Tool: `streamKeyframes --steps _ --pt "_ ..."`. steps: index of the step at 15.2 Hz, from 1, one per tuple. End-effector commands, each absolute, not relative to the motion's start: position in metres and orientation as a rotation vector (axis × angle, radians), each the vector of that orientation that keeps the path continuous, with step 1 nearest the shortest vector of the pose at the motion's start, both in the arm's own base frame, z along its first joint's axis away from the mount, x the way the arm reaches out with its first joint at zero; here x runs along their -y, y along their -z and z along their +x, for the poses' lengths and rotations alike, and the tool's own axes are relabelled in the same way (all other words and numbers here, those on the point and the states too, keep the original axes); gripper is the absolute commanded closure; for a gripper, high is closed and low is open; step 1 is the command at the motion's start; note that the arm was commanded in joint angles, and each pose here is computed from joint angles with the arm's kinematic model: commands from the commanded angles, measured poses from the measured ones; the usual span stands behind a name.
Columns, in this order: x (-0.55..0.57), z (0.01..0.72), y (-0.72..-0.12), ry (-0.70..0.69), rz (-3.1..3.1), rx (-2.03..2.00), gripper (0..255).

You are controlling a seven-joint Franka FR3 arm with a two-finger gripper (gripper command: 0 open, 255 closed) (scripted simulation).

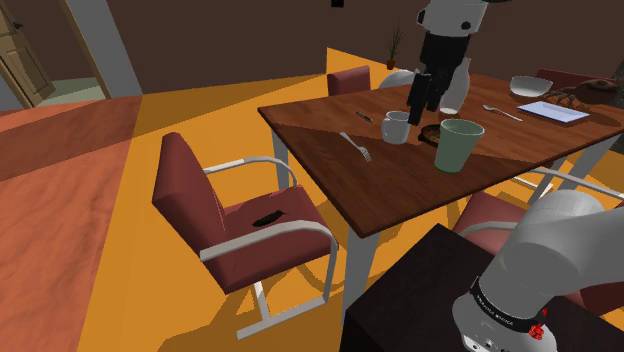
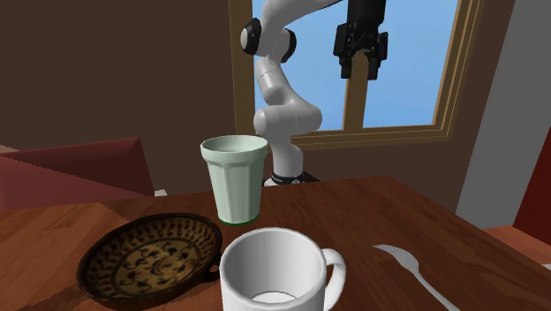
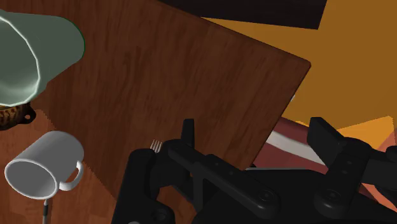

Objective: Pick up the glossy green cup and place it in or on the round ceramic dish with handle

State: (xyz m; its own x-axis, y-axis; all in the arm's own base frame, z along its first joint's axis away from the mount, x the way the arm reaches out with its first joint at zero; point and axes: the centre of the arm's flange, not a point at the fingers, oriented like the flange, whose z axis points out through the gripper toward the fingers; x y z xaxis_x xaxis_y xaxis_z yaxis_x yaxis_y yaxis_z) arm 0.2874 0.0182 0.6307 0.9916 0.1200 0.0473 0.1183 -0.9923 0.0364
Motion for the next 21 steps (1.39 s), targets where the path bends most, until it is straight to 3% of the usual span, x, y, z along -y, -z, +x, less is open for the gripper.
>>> streamKeyframes --steps 1,21 --pt "-0.018 0.287 -0.631 -0.077 3.102 -0.186 0" --pt "0.199 0.3 -0.527 0.008 2.928 -0.235 0"
